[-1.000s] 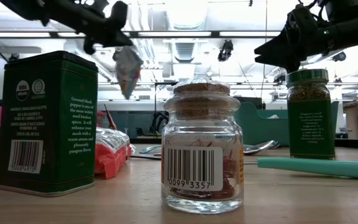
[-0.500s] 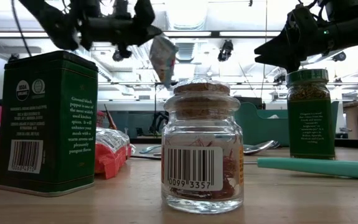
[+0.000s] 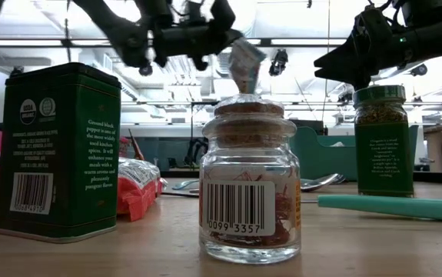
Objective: Pick & Place Food Item
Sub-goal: Put the blue noodle pack into the green bin
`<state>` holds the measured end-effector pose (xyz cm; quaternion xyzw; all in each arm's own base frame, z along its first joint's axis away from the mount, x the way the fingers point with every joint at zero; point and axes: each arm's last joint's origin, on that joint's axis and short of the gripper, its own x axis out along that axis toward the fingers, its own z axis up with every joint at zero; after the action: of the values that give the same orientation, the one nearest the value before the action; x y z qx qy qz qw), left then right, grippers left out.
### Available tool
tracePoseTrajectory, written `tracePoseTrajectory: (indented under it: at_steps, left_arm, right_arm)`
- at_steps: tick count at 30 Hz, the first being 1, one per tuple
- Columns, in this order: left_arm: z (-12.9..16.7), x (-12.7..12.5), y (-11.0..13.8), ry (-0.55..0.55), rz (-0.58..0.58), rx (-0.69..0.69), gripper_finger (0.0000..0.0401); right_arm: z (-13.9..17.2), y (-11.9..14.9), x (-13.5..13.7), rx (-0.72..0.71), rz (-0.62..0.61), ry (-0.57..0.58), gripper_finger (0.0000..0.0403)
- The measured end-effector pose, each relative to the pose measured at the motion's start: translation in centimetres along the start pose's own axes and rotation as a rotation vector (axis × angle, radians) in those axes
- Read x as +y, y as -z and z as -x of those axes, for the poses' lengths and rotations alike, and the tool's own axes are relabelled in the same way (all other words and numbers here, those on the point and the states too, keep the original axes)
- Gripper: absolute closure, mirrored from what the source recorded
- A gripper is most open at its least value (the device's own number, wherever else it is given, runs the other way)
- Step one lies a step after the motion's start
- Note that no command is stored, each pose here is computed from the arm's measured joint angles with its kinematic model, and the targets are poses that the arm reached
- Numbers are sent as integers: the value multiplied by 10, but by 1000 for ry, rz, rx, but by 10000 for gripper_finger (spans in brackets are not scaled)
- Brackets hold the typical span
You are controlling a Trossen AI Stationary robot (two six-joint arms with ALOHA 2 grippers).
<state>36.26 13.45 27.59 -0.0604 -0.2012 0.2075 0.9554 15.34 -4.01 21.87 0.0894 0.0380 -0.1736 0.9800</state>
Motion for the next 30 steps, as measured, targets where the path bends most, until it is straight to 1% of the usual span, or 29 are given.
tracePoseTrajectory:
  at_steps: [4,9,14,20,25,30]
  left_arm:
    - [-26,-2,5,50,-6,20,401]
    - [-54,-3,17,51,-13,63,401]
    - [-76,0,29,66,-16,65,401]
    - [-94,4,44,78,-20,68,401]
    - [-104,7,47,71,-36,67,401]
    - [-115,9,55,63,-60,116,401]
  right_arm:
    - [0,0,0,0,0,0,216]
    - [0,0,0,0,0,0,216]
    - [0,0,0,0,2,0,216]
    - [0,0,0,0,2,0,216]
    - [0,0,0,0,2,0,216]
    - [0,0,0,0,2,0,216]
